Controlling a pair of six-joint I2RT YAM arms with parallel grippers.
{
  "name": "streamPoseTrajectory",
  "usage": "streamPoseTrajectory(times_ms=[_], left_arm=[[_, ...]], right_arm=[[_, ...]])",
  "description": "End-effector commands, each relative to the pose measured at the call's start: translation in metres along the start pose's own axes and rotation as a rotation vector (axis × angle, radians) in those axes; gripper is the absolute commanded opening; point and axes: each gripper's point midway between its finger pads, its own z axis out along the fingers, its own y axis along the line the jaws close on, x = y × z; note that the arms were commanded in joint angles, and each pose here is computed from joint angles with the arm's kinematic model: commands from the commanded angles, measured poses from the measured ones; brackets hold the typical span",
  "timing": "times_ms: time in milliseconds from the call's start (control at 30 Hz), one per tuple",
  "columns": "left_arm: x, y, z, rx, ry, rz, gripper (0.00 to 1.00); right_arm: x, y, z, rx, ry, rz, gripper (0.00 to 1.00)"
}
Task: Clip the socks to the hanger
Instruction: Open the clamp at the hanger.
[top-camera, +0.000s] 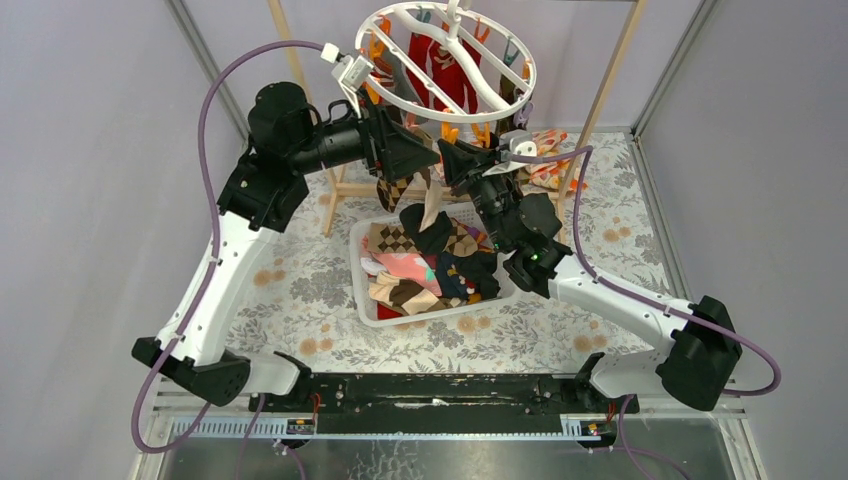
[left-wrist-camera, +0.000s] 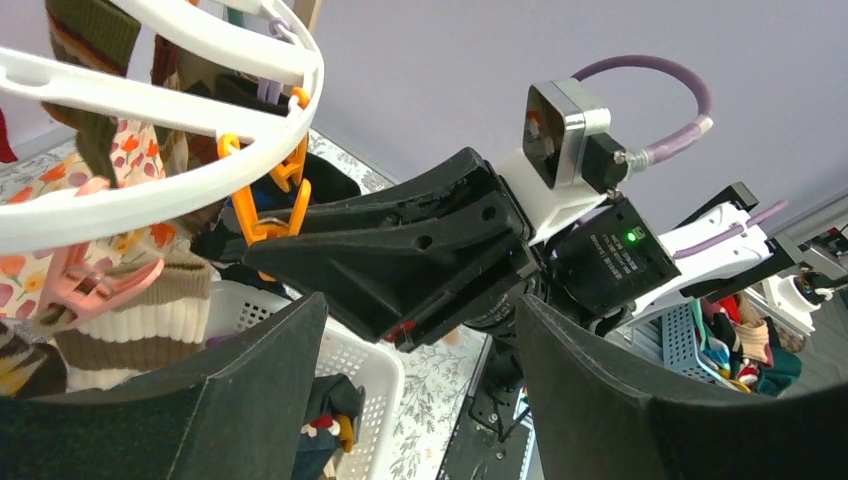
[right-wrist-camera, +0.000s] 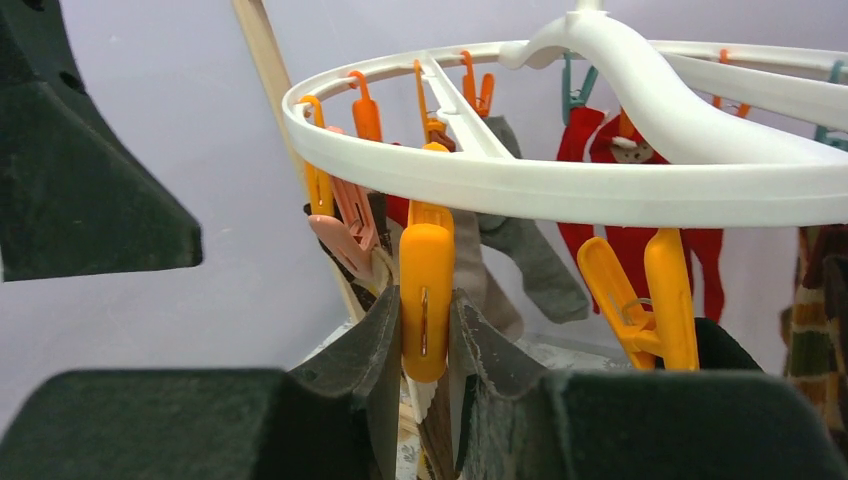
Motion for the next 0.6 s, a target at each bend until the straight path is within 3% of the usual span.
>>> streamPoseTrajectory(times_ms=[0,233,567], left_arm=[[-0.002,0.012,0.014,-0.067,-0.001,0.028,0.74],[-0.014,0.034,0.041,-0.129,-0.034,0.040,0.71],[-0.006,0.053,0.049,-0.192,-0.033,0.027,0.70]], right_arm=[[-0.025,0.022,0.003,-0.047,-0.046,0.045,0.08],[-0.022,0.029,0.000,-0.059,-0.036,0.051,0.07],[-0.022,0.035,-0.001,-0.088,-0.030,0.058,0.07]])
